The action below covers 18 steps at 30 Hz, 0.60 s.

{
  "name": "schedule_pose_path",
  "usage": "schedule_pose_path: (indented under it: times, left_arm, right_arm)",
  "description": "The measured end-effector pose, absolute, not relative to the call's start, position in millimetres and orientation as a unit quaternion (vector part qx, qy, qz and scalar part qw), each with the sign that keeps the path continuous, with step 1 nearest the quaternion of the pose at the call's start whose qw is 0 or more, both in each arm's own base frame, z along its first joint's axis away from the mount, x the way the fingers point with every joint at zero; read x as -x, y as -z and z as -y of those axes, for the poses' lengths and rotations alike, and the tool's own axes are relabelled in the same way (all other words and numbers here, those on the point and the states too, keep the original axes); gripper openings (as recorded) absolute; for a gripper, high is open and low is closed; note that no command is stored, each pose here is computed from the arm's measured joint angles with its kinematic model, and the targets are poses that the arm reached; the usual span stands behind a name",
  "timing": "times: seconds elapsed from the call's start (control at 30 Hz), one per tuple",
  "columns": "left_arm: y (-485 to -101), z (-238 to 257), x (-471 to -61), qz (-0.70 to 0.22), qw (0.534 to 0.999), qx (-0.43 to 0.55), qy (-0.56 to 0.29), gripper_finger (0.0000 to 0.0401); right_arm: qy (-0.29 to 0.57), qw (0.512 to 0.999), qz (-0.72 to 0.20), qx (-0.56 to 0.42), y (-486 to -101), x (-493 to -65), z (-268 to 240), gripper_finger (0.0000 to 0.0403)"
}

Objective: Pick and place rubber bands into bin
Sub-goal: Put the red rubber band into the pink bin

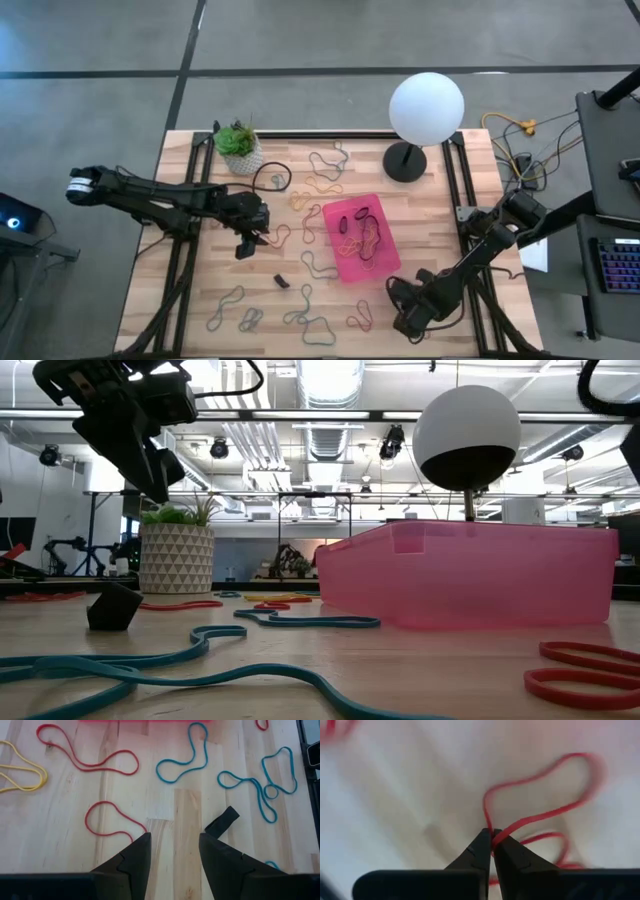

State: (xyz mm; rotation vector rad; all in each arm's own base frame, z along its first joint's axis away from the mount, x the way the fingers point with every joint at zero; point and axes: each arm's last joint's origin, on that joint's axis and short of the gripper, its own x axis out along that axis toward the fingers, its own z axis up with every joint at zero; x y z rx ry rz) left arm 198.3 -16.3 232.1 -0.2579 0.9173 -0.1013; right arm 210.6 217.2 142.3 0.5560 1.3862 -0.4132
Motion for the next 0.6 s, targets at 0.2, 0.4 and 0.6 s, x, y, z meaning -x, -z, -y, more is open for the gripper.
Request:
schedule_pose_path:
  times: [0.2, 0.4, 0.6]
  left_arm:
    - [-232.2, 15.1, -198.9, -0.438, 0.891, 0.113, 0.032, 0.015]
    - [-233.4, 15.2, -200.4, -0.428, 0.897, 0.104, 0.037, 0.015]
    - [-235.0, 15.3, -202.1, -0.418, 0.902, 0.104, 0.039, 0.015]
  right_arm:
    - [0.343, 0.733, -0.479, -0.341, -183.5, -202.1, -208.8, 0.0008]
    - [0.366, 0.77, -0.369, -0.37, -235.0, -206.3, -189.1, 0.0008]
    - [0.355, 0.806, -0.307, -0.359, -275.3, -218.2, -154.7, 0.0008]
